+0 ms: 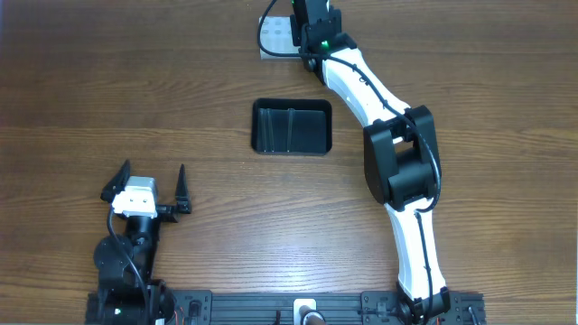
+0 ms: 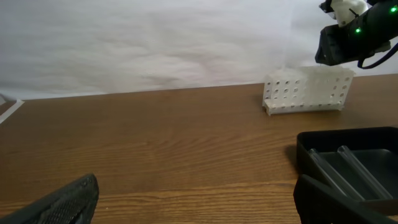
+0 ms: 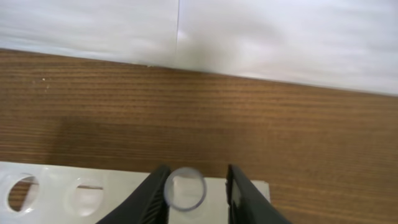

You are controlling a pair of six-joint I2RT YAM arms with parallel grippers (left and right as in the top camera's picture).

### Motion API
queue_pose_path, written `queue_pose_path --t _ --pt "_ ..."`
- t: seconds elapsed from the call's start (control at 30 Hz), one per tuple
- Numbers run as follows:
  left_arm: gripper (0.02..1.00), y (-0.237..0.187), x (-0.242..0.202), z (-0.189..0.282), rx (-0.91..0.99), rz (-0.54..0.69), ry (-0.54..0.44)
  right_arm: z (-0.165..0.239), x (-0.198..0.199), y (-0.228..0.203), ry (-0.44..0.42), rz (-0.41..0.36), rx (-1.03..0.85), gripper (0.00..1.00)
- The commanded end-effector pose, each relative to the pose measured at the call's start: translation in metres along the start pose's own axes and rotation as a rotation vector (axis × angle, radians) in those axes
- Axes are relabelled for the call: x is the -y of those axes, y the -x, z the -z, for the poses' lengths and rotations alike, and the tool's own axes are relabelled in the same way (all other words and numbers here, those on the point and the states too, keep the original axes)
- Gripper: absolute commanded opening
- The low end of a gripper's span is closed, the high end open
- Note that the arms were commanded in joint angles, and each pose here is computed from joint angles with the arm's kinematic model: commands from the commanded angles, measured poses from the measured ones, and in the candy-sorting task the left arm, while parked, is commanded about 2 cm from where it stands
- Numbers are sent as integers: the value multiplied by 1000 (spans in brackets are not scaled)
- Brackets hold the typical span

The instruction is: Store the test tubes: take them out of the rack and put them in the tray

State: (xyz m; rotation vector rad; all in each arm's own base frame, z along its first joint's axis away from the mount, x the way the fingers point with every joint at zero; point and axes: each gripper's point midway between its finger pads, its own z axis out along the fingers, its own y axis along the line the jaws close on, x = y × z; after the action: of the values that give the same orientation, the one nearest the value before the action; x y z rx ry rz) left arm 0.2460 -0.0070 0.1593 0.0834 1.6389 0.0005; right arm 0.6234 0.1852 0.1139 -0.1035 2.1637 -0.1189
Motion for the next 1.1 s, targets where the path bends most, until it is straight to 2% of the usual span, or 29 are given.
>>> queue_pose_path --t 0.03,0.37,0.73,0.9,1.1 --pt "1000 -1 3 0 2 11 -13 2 -2 11 -9 -10 27 255" --pt "1000 -1 3 0 2 11 -13 4 -4 15 -14 -11 43 174" --pt "998 -1 3 0 2 11 -13 11 -6 25 -14 -15 63 154" --pt "998 -1 3 0 2 11 -13 38 -3 52 -4 -20 105 139" --pt "1000 -1 3 0 2 11 -13 99 12 104 -34 -48 195 128"
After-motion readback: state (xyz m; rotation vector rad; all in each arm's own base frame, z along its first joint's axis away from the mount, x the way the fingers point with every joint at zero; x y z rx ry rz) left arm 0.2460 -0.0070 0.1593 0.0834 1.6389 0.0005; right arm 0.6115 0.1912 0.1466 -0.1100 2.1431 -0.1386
